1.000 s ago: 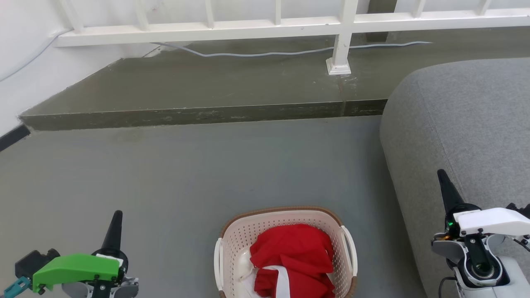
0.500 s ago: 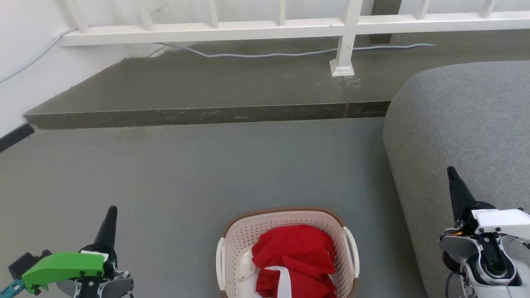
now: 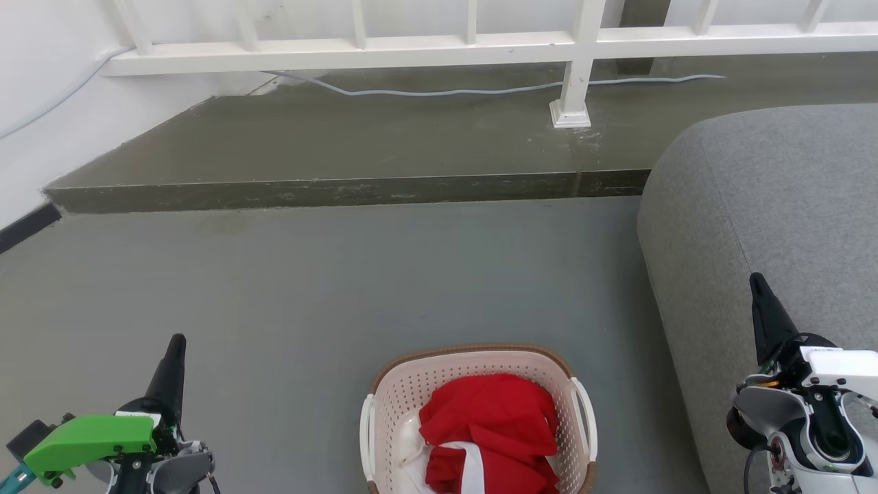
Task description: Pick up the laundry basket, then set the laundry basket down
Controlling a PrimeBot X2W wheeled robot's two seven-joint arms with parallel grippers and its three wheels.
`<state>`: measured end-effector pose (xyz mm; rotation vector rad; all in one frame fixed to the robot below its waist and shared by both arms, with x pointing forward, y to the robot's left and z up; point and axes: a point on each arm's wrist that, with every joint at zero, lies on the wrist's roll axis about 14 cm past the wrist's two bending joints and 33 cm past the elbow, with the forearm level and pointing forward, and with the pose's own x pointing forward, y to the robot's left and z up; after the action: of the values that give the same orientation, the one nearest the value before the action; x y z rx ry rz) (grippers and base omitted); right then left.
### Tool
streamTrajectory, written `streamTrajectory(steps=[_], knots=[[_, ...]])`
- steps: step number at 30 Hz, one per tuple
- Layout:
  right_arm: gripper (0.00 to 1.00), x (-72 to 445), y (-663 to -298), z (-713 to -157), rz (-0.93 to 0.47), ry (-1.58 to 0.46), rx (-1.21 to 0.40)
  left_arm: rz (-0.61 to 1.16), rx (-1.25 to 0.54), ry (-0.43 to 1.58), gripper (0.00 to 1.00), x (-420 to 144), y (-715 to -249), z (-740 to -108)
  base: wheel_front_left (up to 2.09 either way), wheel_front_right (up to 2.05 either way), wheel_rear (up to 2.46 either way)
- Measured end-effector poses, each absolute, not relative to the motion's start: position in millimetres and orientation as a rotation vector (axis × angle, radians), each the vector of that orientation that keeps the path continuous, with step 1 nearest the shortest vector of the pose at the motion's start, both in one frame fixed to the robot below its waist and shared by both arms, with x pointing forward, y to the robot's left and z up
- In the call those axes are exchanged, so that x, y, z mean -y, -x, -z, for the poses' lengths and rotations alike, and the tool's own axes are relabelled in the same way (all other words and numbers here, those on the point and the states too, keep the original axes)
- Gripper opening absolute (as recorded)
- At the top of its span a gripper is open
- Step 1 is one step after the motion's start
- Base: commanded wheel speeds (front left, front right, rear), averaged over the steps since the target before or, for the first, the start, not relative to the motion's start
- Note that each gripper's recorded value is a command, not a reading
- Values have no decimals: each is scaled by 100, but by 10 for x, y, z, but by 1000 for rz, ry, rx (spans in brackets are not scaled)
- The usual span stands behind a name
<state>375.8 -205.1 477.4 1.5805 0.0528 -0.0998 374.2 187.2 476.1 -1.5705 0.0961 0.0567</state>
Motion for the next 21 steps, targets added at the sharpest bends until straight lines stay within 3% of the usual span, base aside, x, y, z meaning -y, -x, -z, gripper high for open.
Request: streamTrajectory(steps=[21], knots=[[0, 2053, -3759, -4776, 99, -1580, -52, -53, -93, 1571, 0, -1871, -3754, -4775, 0, 0, 0]])
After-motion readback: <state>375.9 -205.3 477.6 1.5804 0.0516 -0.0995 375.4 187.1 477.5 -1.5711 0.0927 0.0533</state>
